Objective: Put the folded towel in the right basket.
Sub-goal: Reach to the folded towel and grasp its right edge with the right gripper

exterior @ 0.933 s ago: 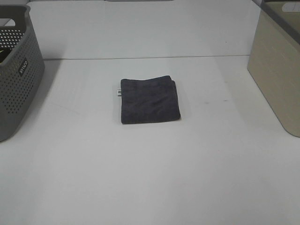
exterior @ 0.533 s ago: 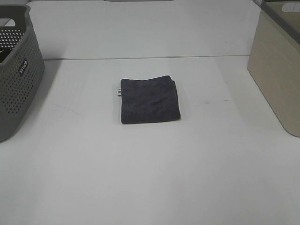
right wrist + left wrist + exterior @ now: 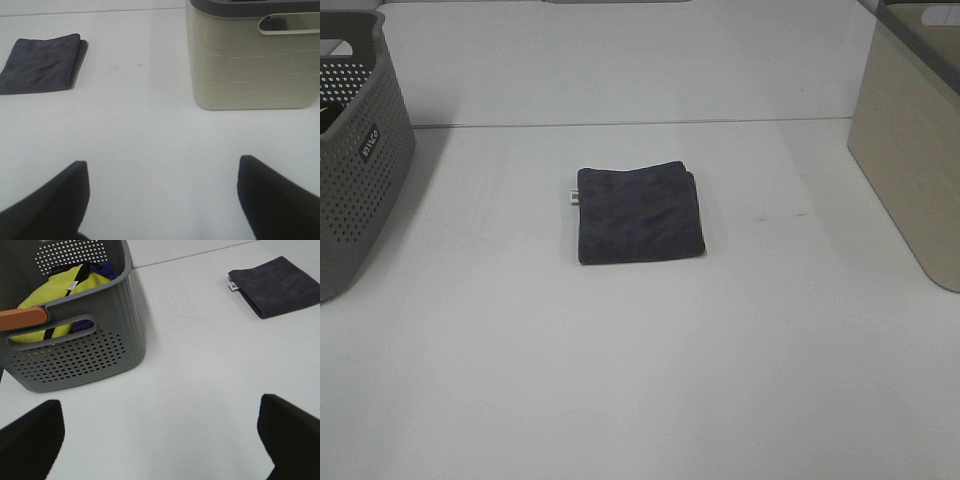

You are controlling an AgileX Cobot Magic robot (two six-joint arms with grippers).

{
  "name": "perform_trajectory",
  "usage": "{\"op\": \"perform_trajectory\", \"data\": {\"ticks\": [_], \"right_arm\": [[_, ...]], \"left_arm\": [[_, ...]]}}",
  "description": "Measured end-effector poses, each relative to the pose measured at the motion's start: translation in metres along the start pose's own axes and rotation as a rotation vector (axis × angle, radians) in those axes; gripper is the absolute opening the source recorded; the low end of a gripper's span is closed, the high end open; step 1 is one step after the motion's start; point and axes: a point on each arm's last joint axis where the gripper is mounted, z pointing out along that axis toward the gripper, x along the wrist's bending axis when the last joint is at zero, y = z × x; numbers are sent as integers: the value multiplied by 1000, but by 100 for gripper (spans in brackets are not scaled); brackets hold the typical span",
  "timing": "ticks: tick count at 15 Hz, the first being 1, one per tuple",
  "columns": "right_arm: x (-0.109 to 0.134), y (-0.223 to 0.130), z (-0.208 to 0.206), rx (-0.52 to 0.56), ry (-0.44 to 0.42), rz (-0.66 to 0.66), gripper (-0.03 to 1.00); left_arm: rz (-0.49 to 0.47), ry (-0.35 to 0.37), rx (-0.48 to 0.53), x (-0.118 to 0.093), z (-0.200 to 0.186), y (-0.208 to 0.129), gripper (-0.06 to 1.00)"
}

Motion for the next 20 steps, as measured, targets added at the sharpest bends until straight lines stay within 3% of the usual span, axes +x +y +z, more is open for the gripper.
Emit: {"op": "perform_trajectory", "data": {"ticks": [20], "right_arm": [[0,0,0,0,0,0,75]], "left_arm": [[0,0,0,0,0,0,99]]}}
